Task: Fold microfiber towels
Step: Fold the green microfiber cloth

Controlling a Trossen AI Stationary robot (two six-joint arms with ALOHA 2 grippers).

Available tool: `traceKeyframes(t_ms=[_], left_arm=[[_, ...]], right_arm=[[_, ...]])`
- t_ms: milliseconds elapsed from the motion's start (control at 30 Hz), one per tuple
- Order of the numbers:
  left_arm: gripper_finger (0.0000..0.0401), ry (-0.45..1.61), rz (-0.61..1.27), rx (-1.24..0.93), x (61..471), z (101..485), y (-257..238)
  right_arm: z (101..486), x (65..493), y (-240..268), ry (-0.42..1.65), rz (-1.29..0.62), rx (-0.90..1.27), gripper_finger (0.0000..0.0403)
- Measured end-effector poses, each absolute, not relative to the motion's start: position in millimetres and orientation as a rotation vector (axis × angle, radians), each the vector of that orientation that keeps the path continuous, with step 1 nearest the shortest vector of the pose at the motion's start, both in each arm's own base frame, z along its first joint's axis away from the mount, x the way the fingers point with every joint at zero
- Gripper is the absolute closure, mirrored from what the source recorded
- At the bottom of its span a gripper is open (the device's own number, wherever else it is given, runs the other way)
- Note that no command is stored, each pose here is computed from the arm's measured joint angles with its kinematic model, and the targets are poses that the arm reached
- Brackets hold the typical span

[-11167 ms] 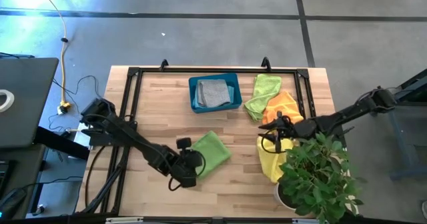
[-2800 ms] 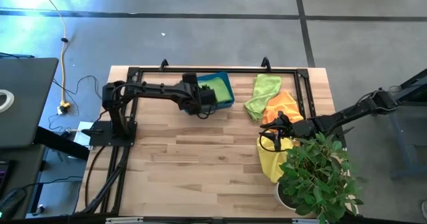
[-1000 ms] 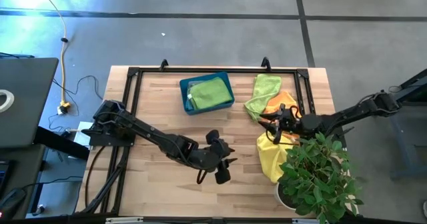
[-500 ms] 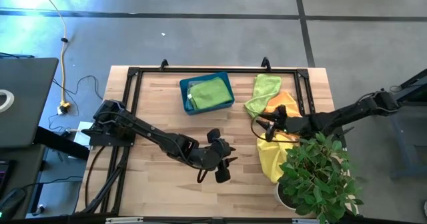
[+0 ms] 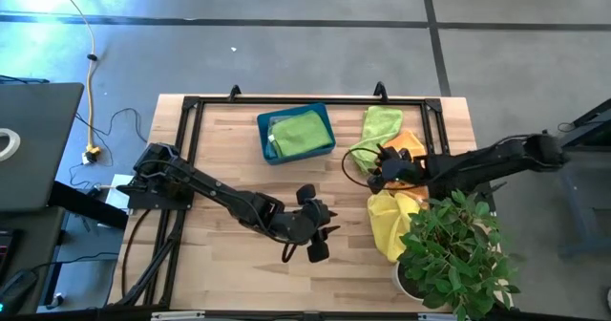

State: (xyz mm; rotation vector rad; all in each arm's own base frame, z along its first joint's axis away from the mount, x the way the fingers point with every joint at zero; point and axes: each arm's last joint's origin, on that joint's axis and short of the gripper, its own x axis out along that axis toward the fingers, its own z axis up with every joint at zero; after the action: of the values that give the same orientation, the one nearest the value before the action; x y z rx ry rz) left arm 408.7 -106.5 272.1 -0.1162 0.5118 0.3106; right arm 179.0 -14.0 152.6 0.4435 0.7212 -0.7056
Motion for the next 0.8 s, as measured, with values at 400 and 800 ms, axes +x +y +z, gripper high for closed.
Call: traceKeyframes(t_ms=[400,800], left_arm=[[0.0264,0.521,0.294,-0.057,408.6,272.1,-106.6],[0.0264,0.528,0.281,-0.007,408.6,272.3,-106.5]], right_arm=[[137.7,186.2,-37.5,0.807,-0.706,0.461,0.0252],[130.7,191.6,-41.9,0.846,-0.628,0.459,0.0372]])
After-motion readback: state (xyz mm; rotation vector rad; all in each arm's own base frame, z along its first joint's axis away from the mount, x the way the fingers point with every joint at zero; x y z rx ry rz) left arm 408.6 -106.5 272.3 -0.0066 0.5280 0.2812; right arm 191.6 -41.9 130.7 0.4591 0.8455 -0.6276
